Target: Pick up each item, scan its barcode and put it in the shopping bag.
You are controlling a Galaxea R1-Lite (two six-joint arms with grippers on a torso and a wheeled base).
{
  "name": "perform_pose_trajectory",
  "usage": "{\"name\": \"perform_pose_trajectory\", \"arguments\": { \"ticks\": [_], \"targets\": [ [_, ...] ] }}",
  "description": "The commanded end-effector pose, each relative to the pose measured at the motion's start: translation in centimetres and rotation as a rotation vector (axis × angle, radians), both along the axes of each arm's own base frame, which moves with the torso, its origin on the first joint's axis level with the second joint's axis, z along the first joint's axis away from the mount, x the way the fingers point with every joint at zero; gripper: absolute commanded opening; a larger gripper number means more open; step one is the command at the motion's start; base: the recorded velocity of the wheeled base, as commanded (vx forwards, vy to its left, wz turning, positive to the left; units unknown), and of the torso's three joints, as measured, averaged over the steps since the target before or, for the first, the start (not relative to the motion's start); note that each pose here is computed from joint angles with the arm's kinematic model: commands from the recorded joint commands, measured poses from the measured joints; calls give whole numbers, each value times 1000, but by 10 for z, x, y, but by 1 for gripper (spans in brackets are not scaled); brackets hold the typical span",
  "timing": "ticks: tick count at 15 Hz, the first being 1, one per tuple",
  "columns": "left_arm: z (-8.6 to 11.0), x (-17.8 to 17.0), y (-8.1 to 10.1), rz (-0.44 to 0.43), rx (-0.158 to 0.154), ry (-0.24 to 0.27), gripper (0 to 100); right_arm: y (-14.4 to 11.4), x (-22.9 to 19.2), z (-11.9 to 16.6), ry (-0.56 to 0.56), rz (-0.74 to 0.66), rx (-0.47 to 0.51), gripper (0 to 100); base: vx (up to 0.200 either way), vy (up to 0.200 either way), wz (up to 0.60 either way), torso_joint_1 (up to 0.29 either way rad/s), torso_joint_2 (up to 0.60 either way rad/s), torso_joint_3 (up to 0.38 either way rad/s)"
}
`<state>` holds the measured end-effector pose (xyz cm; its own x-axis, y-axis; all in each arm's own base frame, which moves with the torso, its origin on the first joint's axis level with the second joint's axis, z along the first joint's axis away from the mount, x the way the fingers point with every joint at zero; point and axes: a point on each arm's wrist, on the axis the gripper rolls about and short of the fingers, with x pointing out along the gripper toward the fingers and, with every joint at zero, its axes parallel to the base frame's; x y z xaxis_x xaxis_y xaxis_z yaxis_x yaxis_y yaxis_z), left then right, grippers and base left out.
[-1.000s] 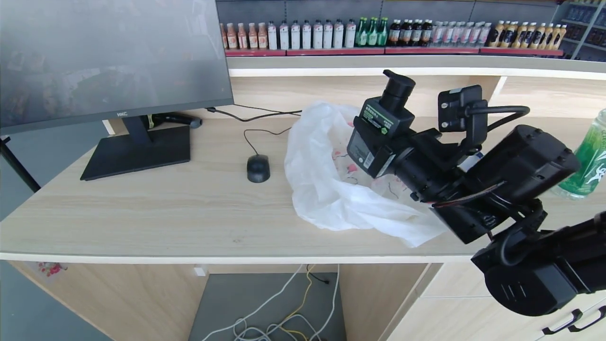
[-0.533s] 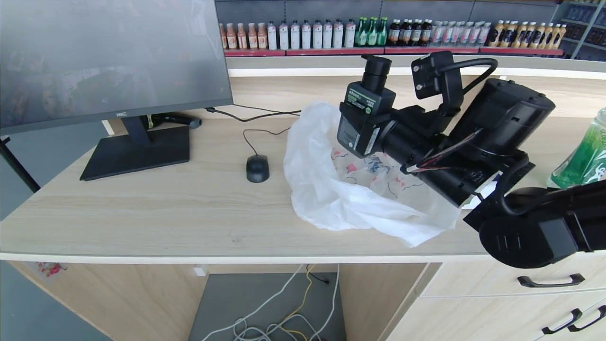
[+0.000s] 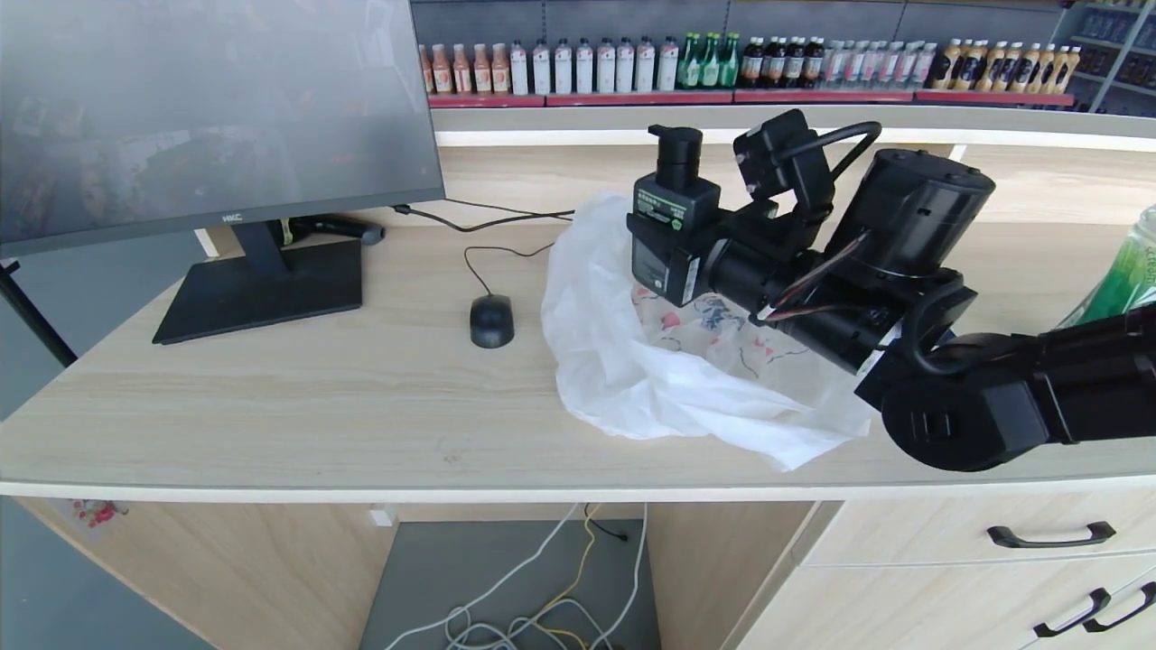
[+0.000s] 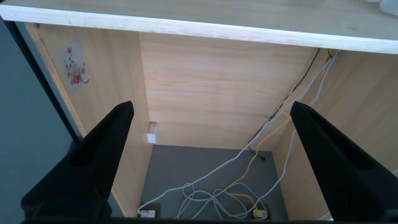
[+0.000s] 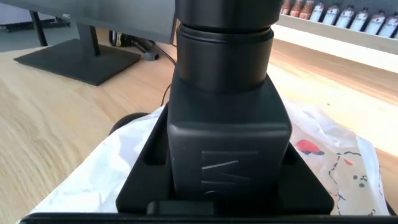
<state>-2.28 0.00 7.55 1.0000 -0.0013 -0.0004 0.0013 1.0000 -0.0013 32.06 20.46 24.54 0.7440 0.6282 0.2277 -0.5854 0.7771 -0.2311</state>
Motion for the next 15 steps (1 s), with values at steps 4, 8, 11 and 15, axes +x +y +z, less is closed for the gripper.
{"name": "perform_pose_trajectory", "arguments": {
  "ticks": [4, 8, 11, 15],
  "targets": [
    [0, 0, 0, 1, 0, 0, 100, -5, 24, -30, 33, 26, -77, 0, 0, 0, 0, 0, 0, 0],
    [0, 0, 0, 1, 0, 0, 100, -3, 31, -42, 38, 39, -80, 0, 0, 0, 0, 0, 0, 0],
    [0, 0, 0, 0, 0, 0, 100, 0, 40, -62, 62, 33, -92, 0, 0, 0, 0, 0, 0, 0],
    [0, 0, 0, 0, 0, 0, 100, 6, 48, -82, 57, 38, -91, 0, 0, 0, 0, 0, 0, 0]
  ]
}}
